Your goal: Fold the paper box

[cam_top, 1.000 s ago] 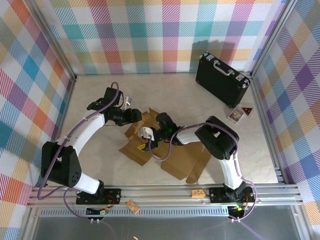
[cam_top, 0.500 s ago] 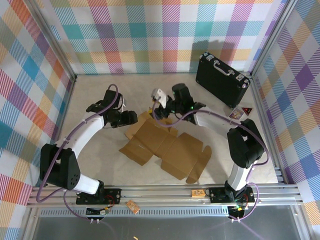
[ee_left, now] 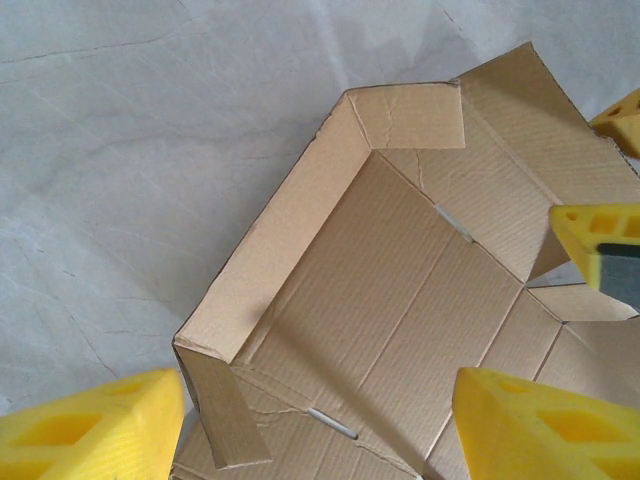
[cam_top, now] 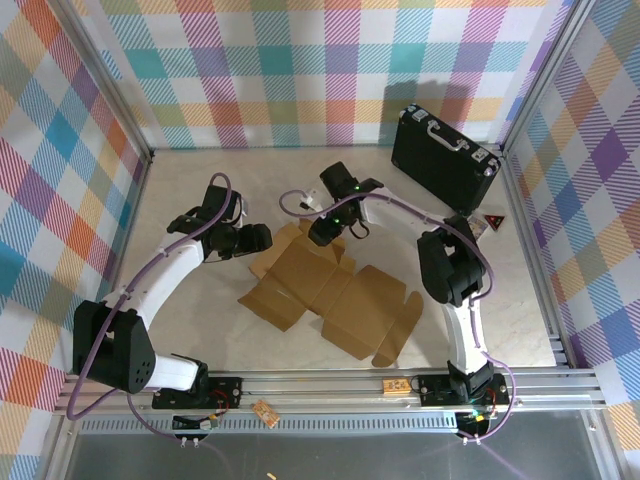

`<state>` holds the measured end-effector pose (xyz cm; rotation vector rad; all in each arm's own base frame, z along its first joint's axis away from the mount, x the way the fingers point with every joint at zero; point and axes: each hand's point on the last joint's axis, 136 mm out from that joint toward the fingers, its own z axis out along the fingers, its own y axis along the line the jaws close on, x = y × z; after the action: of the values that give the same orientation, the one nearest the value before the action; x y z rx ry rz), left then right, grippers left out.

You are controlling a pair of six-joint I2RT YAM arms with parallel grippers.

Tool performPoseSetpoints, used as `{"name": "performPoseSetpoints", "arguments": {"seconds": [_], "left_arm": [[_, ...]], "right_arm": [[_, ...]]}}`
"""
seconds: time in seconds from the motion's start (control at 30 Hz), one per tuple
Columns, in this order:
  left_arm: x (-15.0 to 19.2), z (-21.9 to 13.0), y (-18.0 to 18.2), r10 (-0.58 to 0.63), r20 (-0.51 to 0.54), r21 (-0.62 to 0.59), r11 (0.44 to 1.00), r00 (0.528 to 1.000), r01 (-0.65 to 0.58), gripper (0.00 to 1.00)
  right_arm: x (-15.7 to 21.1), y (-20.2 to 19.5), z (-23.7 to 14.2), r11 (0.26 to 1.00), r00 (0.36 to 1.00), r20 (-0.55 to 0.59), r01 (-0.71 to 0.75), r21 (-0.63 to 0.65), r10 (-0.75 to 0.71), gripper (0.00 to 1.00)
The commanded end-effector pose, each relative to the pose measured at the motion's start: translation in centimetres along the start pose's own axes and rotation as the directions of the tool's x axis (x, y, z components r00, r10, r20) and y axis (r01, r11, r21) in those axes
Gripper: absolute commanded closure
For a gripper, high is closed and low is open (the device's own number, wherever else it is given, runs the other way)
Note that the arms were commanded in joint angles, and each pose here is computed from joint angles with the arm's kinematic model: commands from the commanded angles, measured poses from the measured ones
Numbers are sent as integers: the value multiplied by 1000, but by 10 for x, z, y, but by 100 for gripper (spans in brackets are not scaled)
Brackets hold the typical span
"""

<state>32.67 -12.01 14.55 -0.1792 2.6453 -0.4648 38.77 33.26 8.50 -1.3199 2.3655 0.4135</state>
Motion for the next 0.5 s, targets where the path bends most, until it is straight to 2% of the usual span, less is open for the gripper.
{"name": "performPoseSetpoints", "arguments": {"seconds": [0.0, 0.07, 0.2, 0.3, 0.37, 0.47], "left_arm": [[-2, -7, 2, -21, 21, 3, 1000, 1000, 21, 29], [-2, -8, 1, -22, 24, 7, 1000, 999, 22, 29], [-5, -14, -1, -22, 33, 10, 1000, 999, 22, 29], [-9, -24, -3, -17, 47, 11, 1000, 999, 17, 29], [-13, -33, -4, -8, 60, 2, 1000, 998, 8, 29], [-21, -52, -5, 23, 86, -16, 1000, 996, -21, 28]], "right_arm": [[10, 0, 1, 1000, 997, -75, 11, 10, -10, 50], [8, 0, 4, 1000, 997, -69, 19, 7, -18, 58], [-1, 2, 4, 999, 999, -16, 41, -6, -41, 85], [-12, 6, -1, 997, 996, 48, 74, -8, -73, 96], [-22, 10, -8, 995, 989, 117, 96, -13, -94, 100], [-37, 18, -23, 987, 961, 232, 157, -20, -148, 100]]}}
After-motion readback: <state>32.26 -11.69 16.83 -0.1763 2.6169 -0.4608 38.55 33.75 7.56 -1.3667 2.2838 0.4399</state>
